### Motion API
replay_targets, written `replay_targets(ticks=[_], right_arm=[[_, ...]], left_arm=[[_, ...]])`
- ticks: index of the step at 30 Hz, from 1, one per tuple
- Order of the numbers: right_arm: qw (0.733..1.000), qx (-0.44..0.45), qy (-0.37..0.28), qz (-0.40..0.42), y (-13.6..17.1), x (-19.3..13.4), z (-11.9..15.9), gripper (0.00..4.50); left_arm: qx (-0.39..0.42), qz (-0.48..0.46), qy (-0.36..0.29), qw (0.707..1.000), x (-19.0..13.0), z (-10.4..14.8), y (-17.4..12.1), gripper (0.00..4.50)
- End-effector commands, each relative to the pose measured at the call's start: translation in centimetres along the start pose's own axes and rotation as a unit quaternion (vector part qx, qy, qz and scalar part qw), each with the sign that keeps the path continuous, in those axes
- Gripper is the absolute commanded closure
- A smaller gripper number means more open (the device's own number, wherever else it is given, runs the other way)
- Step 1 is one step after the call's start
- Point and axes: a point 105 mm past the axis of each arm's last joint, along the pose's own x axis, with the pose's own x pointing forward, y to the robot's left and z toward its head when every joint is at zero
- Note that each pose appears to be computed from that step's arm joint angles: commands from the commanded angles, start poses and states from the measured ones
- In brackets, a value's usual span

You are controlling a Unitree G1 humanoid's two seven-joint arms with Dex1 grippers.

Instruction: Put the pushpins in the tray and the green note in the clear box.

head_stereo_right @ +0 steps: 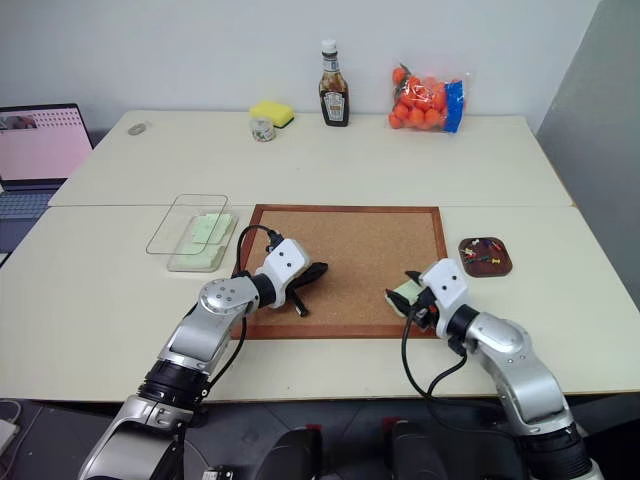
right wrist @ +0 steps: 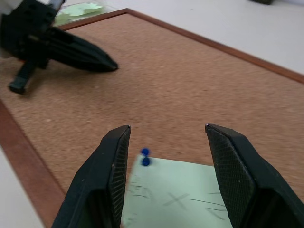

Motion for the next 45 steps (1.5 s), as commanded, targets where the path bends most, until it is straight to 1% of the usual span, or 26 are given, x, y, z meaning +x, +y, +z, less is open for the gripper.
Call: replay_targets(ticks=[1, 12, 14, 15, 17, 20, 25, 26, 29, 33, 36, 41, 45], right_arm=[[1.000, -0.020, 0.000, -0.004, -0.2, 0.4, -0.3, 1.84], [1.000, -0.018, -0.001, 0.013, 0.5, 1.7, -0.6, 1.84], [1.000, -0.016, 0.001, 0.013, 0.5, 1.9, -0.7, 2.21], [1.000, -0.014, 0.001, 0.012, 0.5, 1.9, -0.7, 2.27], [1.000, -0.012, 0.001, 0.011, 0.4, 1.9, -0.7, 2.79], [1.000, -0.013, 0.002, 0.014, 0.4, 1.8, -0.8, 3.30], [1.000, -0.024, -0.004, 0.017, 0.5, 1.7, -0.6, 4.41], [0.999, -0.025, -0.007, 0.018, 0.6, 1.8, -0.5, 4.48], [0.999, -0.034, -0.033, 0.014, 0.5, 1.7, 0.4, 4.48], [0.995, -0.056, -0.084, 0.011, 0.6, 1.5, 2.8, 4.48], [0.991, -0.070, -0.111, 0.017, 0.8, 1.2, 4.2, 4.48], [0.989, -0.076, -0.125, 0.020, 0.9, 1.0, 5.3, 4.48], [0.988, -0.071, -0.134, 0.006, 0.1, 0.7, 6.3, 4.48]], left_arm=[[-0.016, -0.017, 0.040, 0.999, -0.1, -2.3, -1.1, 4.50], [-0.018, -0.015, 0.041, 0.999, -0.1, -2.4, -1.1, 4.50], [-0.018, -0.015, 0.041, 0.999, -0.1, -2.4, -1.0, 4.50], [-0.018, -0.014, 0.041, 0.999, -0.1, -2.4, -1.0, 4.50], [-0.018, -0.014, 0.041, 0.999, -0.1, -2.4, -1.0, 4.50], [-0.018, -0.014, 0.041, 0.999, -0.1, -2.4, -1.1, 4.50], [-0.019, -0.014, 0.042, 0.999, -0.2, -2.4, -1.1, 4.50], [-0.019, -0.014, 0.042, 0.999, -0.2, -2.4, -1.1, 4.50], [-0.019, -0.014, 0.042, 0.999, -0.2, -2.4, -1.2, 4.50], [-0.018, -0.015, 0.042, 0.999, -0.2, -2.5, -1.3, 4.50], [-0.019, -0.015, 0.043, 0.999, -0.2, -2.6, -1.3, 4.50], [-0.020, -0.016, 0.043, 0.999, -0.3, -2.6, -1.4, 4.50], [-0.033, -0.012, 0.040, 0.999, -0.3, -2.6, -1.3, 4.50]])
